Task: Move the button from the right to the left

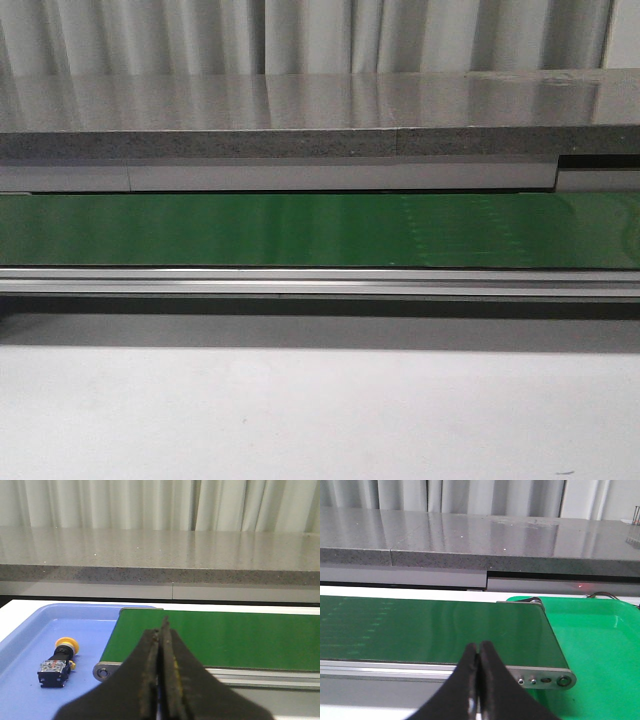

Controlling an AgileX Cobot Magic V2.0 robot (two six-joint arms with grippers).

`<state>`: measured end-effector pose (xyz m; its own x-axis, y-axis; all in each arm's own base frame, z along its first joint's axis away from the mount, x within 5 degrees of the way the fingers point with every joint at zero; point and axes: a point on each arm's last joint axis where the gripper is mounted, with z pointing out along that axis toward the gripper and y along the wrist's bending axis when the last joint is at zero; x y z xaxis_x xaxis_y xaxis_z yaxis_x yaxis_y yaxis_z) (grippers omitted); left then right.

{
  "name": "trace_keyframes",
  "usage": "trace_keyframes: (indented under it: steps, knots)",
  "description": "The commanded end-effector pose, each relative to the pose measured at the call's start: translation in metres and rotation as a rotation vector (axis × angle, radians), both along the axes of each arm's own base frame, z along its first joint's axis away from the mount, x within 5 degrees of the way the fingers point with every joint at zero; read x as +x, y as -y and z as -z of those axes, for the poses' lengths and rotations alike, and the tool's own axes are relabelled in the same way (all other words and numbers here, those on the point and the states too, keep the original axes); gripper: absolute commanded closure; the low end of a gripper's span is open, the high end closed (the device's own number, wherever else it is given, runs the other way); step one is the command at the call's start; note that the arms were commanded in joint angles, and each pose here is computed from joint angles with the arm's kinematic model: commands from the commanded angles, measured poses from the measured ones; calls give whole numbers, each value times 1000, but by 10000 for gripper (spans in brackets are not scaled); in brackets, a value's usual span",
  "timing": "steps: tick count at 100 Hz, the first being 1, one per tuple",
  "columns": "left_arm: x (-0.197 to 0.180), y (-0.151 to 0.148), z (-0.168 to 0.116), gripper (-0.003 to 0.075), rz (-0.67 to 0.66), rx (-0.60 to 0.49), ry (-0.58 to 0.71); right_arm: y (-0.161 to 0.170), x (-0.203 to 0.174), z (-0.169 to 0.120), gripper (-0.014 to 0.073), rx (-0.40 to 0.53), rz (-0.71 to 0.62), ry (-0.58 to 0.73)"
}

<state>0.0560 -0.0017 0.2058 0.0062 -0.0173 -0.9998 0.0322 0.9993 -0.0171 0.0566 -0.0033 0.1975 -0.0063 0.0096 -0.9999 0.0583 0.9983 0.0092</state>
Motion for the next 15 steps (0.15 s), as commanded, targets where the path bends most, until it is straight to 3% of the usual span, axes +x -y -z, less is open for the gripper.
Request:
trace_keyframes:
  steps: [1,15]
  knots:
    - [-1,1,6,741,11,-10,65,0,-3,-14,662,-12,-1,124]
    - [-1,1,6,741,11,-10,65,0,-3,-14,662,-12,-1,124]
